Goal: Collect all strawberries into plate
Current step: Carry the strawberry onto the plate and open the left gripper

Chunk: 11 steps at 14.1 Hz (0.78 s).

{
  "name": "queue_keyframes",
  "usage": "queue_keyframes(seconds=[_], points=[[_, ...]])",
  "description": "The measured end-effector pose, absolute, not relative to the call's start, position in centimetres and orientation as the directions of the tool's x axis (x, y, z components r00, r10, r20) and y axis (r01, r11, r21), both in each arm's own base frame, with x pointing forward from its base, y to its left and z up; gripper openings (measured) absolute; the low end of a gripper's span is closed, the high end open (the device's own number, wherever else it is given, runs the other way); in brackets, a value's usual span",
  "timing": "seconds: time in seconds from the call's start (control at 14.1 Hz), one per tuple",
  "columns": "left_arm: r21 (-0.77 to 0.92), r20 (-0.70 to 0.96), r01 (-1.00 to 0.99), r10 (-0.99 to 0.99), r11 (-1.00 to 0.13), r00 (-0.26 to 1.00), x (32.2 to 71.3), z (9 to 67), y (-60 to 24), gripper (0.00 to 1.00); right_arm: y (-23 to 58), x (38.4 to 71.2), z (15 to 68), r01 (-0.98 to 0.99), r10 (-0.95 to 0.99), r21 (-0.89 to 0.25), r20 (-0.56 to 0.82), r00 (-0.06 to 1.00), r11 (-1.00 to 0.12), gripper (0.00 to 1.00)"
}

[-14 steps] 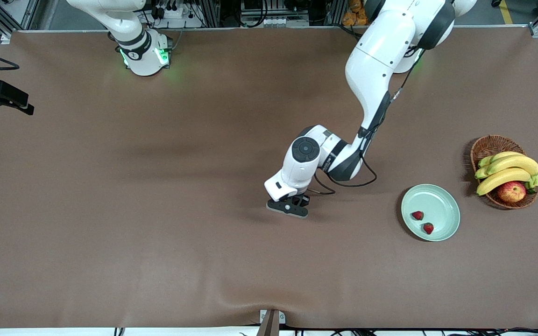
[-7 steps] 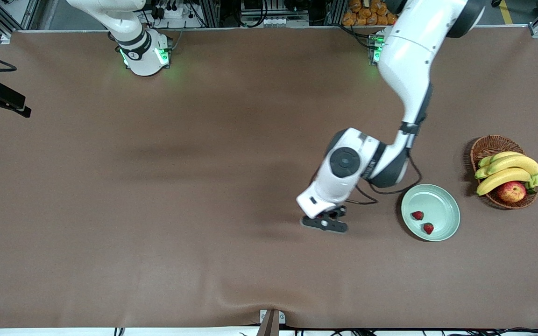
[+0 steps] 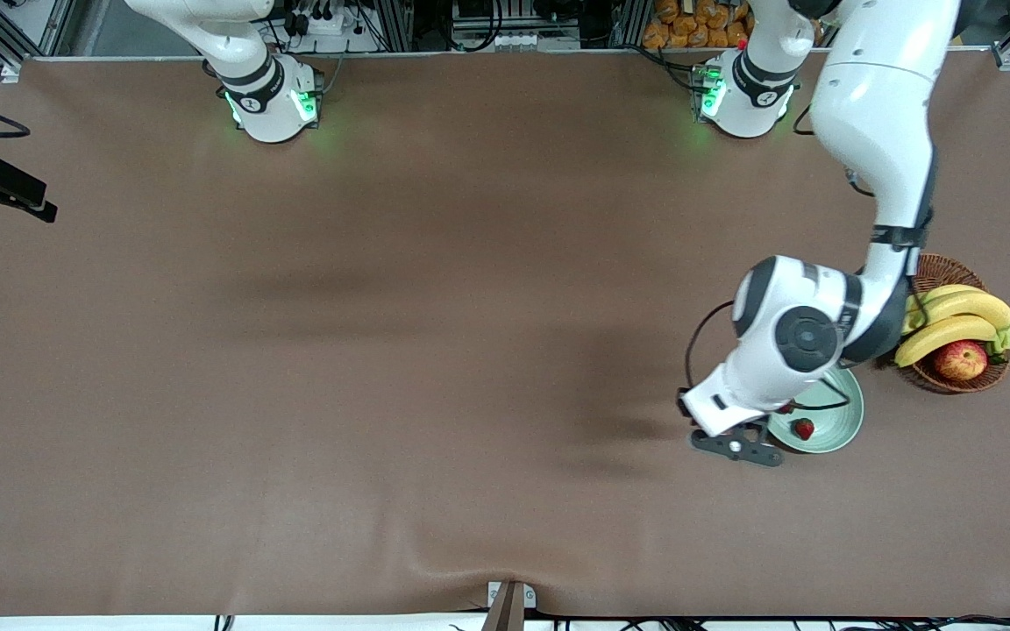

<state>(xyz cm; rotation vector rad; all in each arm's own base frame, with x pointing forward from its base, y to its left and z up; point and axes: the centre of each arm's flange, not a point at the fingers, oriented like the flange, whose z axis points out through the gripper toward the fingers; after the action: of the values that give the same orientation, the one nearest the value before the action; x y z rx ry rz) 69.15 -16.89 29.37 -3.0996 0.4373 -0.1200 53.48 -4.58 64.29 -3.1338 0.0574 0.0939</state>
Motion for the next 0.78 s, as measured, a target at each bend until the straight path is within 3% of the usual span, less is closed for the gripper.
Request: queue_keyframes(seconds=[0.42,0.78], points=[[-0.019,-0.009,-0.309,-0.309,-0.951,0.951,66.7,28.3,-4.1,0.32,-5.2,53.6,64.1,-0.047,-0.047,-0.004,-0.062,0.997,-0.999,1.0],[-0.001,-0.04,-0.357,-0.357,-0.934,0.933,65.8,25.2,0.2,0.32,-4.7,53.6,64.2,-0.038,-0.038,-0.004,-0.059,0.998,-0.999,1.0]])
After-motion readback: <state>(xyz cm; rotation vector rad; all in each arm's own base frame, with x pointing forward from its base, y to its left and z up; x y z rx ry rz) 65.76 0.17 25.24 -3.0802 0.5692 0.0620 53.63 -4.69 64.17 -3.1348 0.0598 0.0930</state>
